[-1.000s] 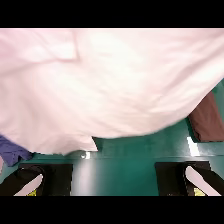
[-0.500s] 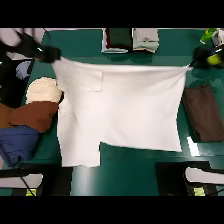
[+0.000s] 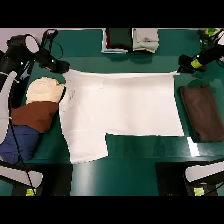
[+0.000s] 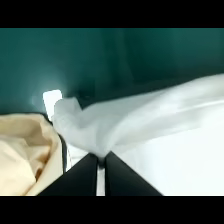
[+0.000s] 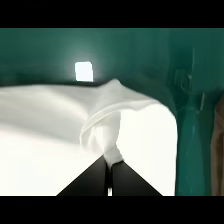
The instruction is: Fold the shirts.
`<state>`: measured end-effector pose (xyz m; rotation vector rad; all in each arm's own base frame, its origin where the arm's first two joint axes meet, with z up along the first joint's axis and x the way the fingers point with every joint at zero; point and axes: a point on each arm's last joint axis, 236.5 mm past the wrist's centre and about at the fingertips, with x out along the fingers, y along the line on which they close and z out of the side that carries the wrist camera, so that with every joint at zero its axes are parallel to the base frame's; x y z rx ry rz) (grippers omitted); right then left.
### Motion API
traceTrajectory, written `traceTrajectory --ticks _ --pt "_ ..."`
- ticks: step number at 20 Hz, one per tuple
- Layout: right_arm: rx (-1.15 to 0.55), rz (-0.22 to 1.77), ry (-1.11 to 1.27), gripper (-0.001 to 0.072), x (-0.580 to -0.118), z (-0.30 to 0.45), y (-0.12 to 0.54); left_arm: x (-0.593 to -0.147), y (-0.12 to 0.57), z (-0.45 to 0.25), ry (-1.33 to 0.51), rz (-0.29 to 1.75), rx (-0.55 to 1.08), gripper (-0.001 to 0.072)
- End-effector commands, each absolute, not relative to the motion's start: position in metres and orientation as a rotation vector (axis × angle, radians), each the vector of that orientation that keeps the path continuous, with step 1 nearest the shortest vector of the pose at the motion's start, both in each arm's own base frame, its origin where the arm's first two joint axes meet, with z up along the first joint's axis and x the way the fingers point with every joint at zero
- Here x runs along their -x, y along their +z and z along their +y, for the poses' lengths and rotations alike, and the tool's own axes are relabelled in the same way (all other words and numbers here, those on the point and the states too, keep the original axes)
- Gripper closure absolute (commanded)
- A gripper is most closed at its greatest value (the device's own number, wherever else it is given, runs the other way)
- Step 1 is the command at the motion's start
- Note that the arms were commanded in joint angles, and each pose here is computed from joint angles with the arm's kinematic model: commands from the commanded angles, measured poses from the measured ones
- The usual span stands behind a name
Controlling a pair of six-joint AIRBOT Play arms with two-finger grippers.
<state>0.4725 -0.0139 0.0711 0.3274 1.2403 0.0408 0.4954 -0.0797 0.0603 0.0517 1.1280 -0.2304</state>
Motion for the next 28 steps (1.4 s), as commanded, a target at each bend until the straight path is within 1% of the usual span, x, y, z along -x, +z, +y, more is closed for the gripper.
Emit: traceTrajectory --ticks 1,5,9,14,15,16,17,18,20,21,23,24,25,28 --pt "-0.269 1.298 0.005 0.0694 -0.446 -0.024 0.061 -0.456 0.040 -0.079 -0.274 1.304 -0.035 0.0679" --pt "-0.277 1.344 -0.025 0.0694 -0.427 -0.026 0.019 -0.437 -0.003 -0.104 -0.346 1.371 0.065 0.0678" --pt "-0.313 1.398 -0.046 0.0694 -0.411 -0.023 -0.021 -0.414 -0.046 -0.105 -0.334 1.446 0.102 0.0678" --pt "-0.322 1.426 -0.049 0.0686 -0.401 -0.021 -0.036 -0.403 -0.053 -0.104 -0.332 1.487 0.109 0.0676" --pt "-0.322 1.426 -0.048 0.0574 -0.402 -0.020 -0.034 -0.402 -0.052 -0.104 -0.331 1.492 0.110 0.0540" --pt "-0.321 1.426 -0.047 0.0462 -0.402 -0.021 -0.032 -0.401 -0.049 -0.104 -0.324 1.491 0.117 0.0342" --pt "-0.317 1.425 -0.043 0.0443 -0.404 -0.021 -0.026 -0.402 -0.042 -0.102 -0.311 1.477 0.123 0.0322" --pt "-0.301 1.428 -0.026 0.0442 -0.404 -0.021 -0.017 -0.403 -0.031 -0.101 -0.309 1.450 0.117 0.0322" --pt "-0.257 1.425 -0.004 0.0433 -0.396 -0.024 0.005 -0.399 0.001 -0.093 -0.281 1.391 0.097 0.0347" --pt "-0.254 1.416 -0.003 0.0354 -0.387 -0.027 0.015 -0.392 0.017 -0.092 -0.283 1.363 0.090 0.0348" --pt "-0.280 1.432 -0.029 0.0345 -0.354 -0.035 0.019 -0.370 0.032 -0.091 -0.276 1.337 0.100 0.0348" --pt "-0.302 1.455 -0.047 0.0303 -0.335 -0.039 0.015 -0.355 0.033 -0.091 -0.277 1.339 0.107 0.0348" --pt "-0.318 1.485 -0.074 0.0199 -0.313 -0.045 0.006 -0.340 0.030 -0.093 -0.279 1.347 0.108 0.0349" --pt "-0.341 1.604 -0.169 0.0192 -0.245 -0.062 -0.030 -0.306 0.015 -0.107 -0.305 1.356 0.108 0.0349"
